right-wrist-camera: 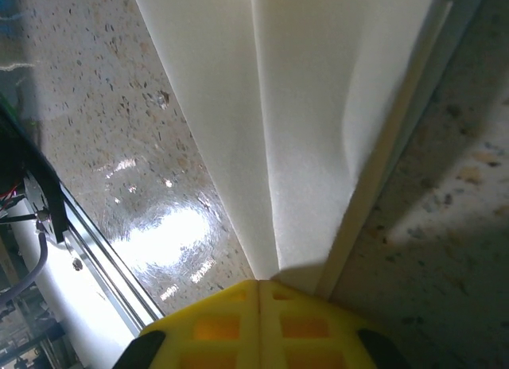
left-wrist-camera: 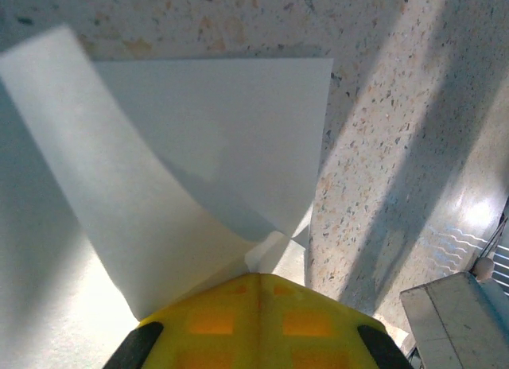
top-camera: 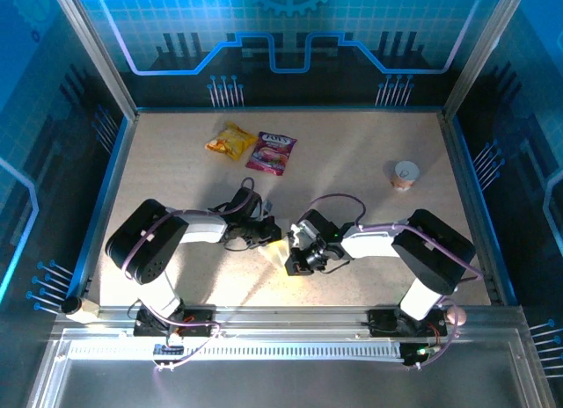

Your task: Fold a paper plane with a square sheet of paper (fold left side to right side)

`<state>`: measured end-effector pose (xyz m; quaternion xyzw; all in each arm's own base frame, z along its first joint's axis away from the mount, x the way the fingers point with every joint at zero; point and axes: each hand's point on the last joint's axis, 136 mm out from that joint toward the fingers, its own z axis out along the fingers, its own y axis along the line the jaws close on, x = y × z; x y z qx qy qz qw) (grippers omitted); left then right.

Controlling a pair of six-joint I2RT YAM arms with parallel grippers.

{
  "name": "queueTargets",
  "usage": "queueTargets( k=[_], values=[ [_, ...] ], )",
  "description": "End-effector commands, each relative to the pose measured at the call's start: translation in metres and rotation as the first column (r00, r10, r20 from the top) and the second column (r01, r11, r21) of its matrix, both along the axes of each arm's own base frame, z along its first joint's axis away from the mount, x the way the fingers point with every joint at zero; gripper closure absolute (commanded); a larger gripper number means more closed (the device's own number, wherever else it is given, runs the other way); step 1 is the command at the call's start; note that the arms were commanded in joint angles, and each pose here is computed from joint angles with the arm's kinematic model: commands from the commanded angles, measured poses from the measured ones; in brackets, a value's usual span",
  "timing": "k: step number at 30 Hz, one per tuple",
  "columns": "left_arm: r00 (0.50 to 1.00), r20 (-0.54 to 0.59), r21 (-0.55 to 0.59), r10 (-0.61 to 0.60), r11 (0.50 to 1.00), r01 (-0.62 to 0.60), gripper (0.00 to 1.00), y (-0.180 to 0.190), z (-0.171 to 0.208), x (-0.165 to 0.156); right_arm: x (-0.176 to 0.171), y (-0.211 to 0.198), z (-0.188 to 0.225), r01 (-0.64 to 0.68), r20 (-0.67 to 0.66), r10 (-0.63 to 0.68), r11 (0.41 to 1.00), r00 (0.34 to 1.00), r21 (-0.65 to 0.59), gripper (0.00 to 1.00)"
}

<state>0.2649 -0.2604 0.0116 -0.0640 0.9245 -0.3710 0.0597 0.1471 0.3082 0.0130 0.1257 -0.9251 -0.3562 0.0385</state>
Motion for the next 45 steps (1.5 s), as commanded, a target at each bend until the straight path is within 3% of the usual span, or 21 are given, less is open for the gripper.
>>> queueTargets(
  k=[1, 14, 21, 25, 45],
  values=[
    [0.996, -0.090, 0.138, 0.009, 0.990, 0.004, 1.00, 0.021, -0.034, -0.020, -0.026, -0.019, -0.011, -0.015, -0.085, 0.009, 0.997, 0.996, -0.080, 0.97],
    [0.997, -0.079, 0.125, 0.000, 0.992, 0.010, 1.00, 0.015, -0.028, -0.017, -0.007, -0.004, 0.032, -0.010, 0.016, 0.010, 1.000, 1.000, 0.019, 0.95],
    [0.998, -0.061, 0.079, 0.020, 0.997, -0.015, 1.00, 0.009, -0.018, -0.016, 0.010, -0.027, 0.042, 0.030, 0.092, -0.023, 0.997, 0.996, -0.074, 0.77],
    [0.998, -0.054, 0.056, 0.026, 0.998, -0.023, 1.00, 0.007, -0.014, -0.014, 0.008, -0.025, 0.036, -0.003, 0.073, 0.012, 0.993, 0.997, -0.116, 0.77],
    [0.998, -0.062, 0.067, 0.027, 0.997, -0.023, 0.99, 0.009, -0.017, -0.017, 0.005, -0.003, 0.021, -0.023, 0.014, 0.024, 0.997, 1.000, -0.080, 0.78]
  ],
)
